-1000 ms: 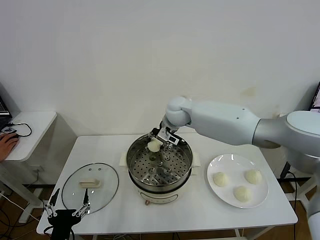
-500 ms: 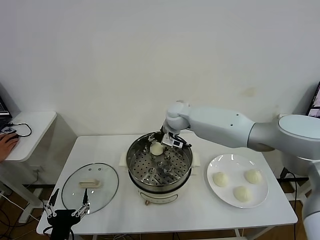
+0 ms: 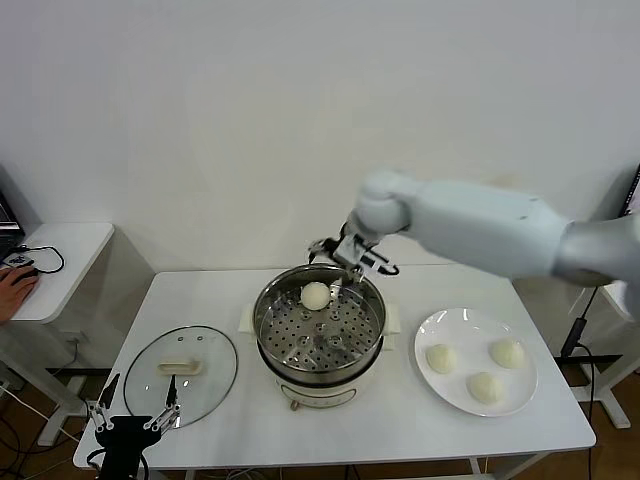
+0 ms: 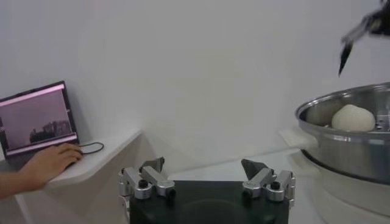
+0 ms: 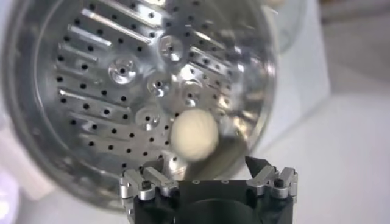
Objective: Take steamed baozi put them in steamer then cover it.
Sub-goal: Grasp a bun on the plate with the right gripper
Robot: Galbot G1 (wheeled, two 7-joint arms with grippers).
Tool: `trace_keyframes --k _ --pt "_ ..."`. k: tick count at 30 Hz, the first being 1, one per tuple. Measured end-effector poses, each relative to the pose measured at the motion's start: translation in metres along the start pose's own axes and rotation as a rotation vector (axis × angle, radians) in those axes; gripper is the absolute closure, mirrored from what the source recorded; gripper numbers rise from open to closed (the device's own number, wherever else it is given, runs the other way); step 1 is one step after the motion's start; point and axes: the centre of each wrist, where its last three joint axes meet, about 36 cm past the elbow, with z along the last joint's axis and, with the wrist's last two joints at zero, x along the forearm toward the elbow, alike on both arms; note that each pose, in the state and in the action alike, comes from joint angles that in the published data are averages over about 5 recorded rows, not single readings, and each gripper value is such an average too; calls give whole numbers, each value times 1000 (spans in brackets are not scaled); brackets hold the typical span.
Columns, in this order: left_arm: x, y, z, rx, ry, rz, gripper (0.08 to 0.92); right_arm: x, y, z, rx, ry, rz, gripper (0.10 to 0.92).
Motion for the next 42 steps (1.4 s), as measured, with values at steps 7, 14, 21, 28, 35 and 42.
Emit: trace_keyframes --k 7,14,21,28,35,42 --pt "-3 -1 -2 -4 -9 22 177 49 63 26 -272 58 0 200" --pt "-6 1 -4 -11 -13 26 177 67 139 45 -472 112 -32 199" --pt "-7 6 -2 -16 -5 15 177 51 206 51 -603 137 -88 199" --pt "-5 9 -2 -23 3 5 177 16 252 49 -675 140 -139 200" --pt "-5 11 -2 -26 8 -4 177 -22 286 52 -733 154 -185 200" --pt "-4 12 -1 -27 10 -7 177 -51 300 60 -773 167 -197 200"
